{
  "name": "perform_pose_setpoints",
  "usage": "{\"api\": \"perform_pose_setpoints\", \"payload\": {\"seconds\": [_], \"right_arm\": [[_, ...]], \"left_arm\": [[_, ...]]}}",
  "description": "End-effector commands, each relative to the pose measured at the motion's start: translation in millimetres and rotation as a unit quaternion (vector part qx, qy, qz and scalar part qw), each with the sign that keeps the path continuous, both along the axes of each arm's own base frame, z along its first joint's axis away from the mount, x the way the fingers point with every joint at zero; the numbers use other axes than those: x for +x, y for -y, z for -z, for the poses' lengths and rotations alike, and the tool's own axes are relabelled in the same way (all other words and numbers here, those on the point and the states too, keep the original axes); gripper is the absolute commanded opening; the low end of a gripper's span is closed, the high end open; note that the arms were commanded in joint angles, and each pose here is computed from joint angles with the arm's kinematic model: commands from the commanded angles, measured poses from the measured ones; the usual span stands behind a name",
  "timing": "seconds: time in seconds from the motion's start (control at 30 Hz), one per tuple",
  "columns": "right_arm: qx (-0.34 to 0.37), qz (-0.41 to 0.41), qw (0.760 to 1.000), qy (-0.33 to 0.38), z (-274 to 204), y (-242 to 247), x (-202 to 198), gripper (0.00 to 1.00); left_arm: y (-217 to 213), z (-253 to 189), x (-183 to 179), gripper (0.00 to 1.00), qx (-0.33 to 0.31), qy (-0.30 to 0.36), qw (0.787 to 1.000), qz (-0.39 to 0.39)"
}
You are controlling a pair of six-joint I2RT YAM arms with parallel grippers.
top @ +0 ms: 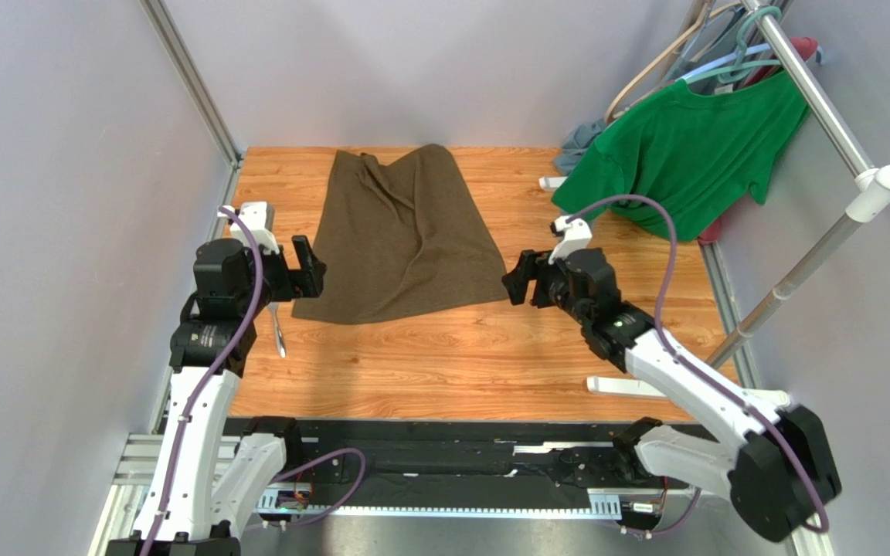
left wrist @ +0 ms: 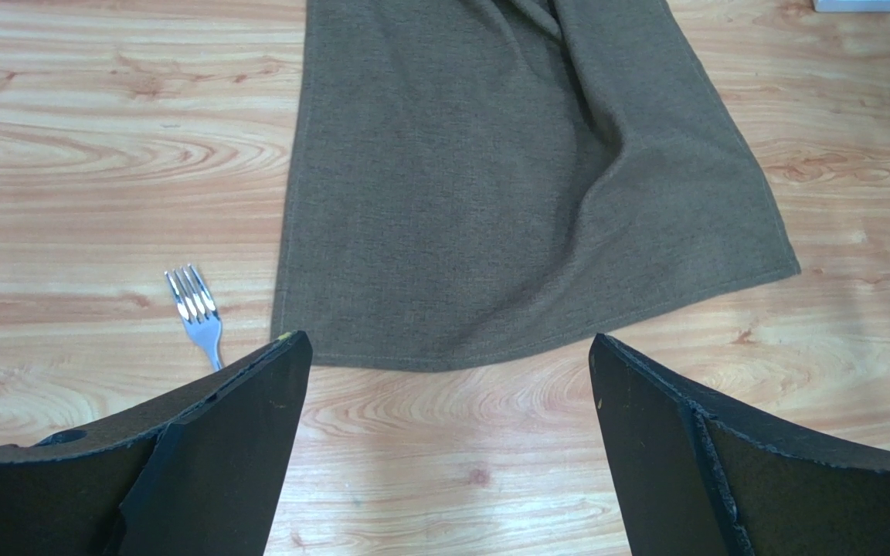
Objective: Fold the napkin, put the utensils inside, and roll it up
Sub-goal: Move the napkin to the centre of the board
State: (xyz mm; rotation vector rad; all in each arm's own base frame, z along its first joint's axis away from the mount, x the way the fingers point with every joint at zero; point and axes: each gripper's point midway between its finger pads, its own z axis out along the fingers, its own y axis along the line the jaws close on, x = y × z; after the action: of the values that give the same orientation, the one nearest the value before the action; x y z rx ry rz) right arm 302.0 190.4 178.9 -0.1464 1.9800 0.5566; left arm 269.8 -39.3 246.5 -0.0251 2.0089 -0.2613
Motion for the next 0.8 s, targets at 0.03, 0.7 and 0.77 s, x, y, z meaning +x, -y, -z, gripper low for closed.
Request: {"api": "perform_pose_setpoints", "payload": {"seconds": [0.03,0.7,0.77], "right_arm": [[0.015,0.063,0.997,-0.049,15,-10,34,0.64],[-0.185,0.109,0.956,-0.201,138,-26,64,0.48],[-0.195,0.118,0.951,-0.208,144,-23,64,0.47]], "left_arm": [[-2,-11,-1,0.99,0.018,0.019,1.0,0.007],[-2,2,4,0.99,0.02,-0.004,1.0,0.005],[-3,2,4,0.99,0.021,-0.004,1.0,0.004]]}}
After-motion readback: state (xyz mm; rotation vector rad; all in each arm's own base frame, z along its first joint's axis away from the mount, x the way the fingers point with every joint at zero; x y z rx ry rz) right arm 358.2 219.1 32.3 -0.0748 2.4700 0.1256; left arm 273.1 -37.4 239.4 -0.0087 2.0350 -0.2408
